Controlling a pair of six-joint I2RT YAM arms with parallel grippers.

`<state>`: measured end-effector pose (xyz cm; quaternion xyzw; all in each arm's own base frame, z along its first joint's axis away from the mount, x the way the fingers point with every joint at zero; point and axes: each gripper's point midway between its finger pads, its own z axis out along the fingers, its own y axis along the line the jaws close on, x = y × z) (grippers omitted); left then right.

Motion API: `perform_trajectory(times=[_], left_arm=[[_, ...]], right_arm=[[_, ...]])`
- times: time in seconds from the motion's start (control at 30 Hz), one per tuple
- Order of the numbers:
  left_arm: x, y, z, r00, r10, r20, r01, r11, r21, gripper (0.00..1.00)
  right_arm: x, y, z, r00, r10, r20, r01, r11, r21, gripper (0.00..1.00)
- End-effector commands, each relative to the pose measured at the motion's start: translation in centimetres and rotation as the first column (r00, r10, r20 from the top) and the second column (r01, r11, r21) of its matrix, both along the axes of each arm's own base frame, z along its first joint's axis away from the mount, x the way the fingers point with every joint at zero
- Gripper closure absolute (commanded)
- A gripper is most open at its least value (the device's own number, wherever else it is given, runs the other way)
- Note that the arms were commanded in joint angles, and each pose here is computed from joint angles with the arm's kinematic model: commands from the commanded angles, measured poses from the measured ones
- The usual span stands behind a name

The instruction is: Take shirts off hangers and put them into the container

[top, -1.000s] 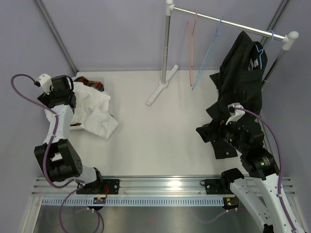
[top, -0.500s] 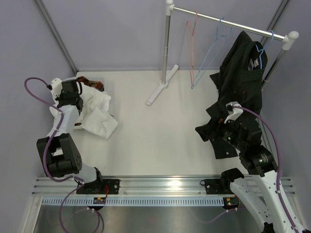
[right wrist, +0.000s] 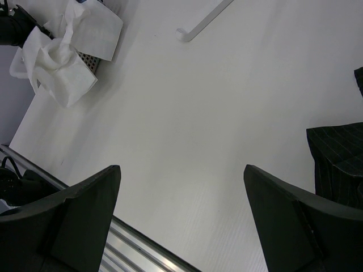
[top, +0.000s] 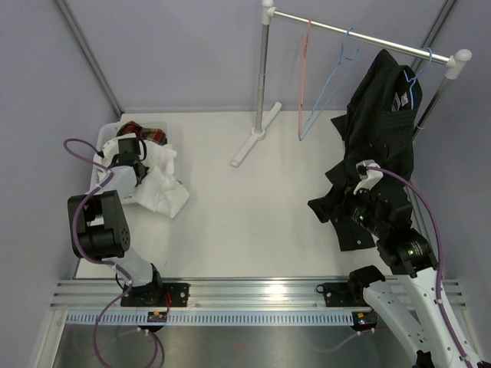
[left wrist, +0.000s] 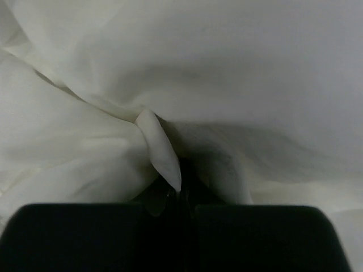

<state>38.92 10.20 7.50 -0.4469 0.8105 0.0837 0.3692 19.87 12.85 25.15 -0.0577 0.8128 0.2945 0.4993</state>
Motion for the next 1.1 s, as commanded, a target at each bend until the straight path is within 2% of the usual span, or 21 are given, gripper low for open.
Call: perform_trajectory(times=[0.0, 0.07, 0.2, 0.23, 0.3, 0.33, 0.37, 0.43, 0.57, 0.7, 0.87, 1.0, 1.07], left_arm=[[-1.4, -1.9, -3.5, 0.996, -0.016, -0.085, 0.005, 0.992, -0.128, 1.00], [-1.8, -1.8, -4.2, 0.994, -0.012, -0.110, -0.004, 0.989, -0.148, 0.99], [-1.8, -1.1, -2.8, 0.996, -0.012, -0.088, -0.001, 0.989, -0.147, 0.81], [-1.6, -0.9, -1.7, 0.998, -0.016, -0.065, 0.007, 0.991, -0.134, 0.71], [-1.2, -0.6, 1.8, 0.999, -0.039, 0.010, 0.039, 0.995, -0.092, 0.57], [-0.6, -0.5, 3.8, 0.997, -0.049, 0.051, 0.053, 0.996, -0.075, 0.40], [-0.7, -0.6, 5.1, 0.996, -0.075, 0.054, 0.078, 0.996, -0.054, 0.34], [-0.3, -0.6, 9.3, 0.987, -0.105, 0.125, 0.106, 0.994, -0.004, 0.24], [-1.1, -1.5, 13.6, 0.972, -0.168, 0.165, 0.160, 0.985, 0.061, 0.08], [-2.1, -3.5, 16.3, 0.949, -0.246, 0.197, 0.231, 0.968, 0.099, 0.01], [-4.5, -8.6, 18.9, 0.882, -0.421, 0.209, 0.393, 0.905, 0.166, 0.01], [-7.4, -12.8, 17.0, 0.829, -0.534, 0.168, 0.510, 0.844, 0.167, 0.01], [-8.9, -14.3, 14.6, 0.818, -0.562, 0.120, 0.545, 0.825, 0.148, 0.01]], right_arm=[[0.1, 0.4, 0.7, 0.999, 0.026, 0.034, -0.026, 1.000, 0.013, 0.01], [0.1, 0.4, 0.7, 0.999, 0.026, 0.034, -0.026, 1.000, 0.013, 0.01], [-0.1, 0.4, 0.8, 0.999, 0.027, 0.039, -0.028, 1.000, 0.015, 0.01], [-0.2, 0.4, 0.8, 0.999, 0.027, 0.041, -0.028, 0.999, 0.016, 0.01], [-0.2, 0.4, 0.9, 0.999, 0.027, 0.045, -0.028, 0.999, 0.017, 0.01], [-0.2, 0.4, 1.0, 0.999, 0.026, 0.048, -0.027, 0.999, 0.021, 0.01], [-0.2, 0.4, 1.0, 0.998, 0.027, 0.048, -0.028, 0.999, 0.021, 0.01], [-0.3, 0.5, 1.0, 0.998, 0.033, 0.048, -0.034, 0.999, 0.024, 0.01], [-0.4, 0.5, 1.2, 0.998, 0.035, 0.060, -0.037, 0.999, 0.030, 0.01], [-0.7, 0.5, 1.4, 0.997, 0.039, 0.069, -0.041, 0.999, 0.034, 0.01], [-0.8, 0.5, 1.5, 0.996, 0.040, 0.075, -0.043, 0.998, 0.036, 0.01], [-0.8, 0.5, 1.6, 0.996, 0.039, 0.079, -0.042, 0.998, 0.037, 0.01], [-0.8, 0.4, 1.7, 0.996, 0.039, 0.082, -0.042, 0.998, 0.037, 0.01]])
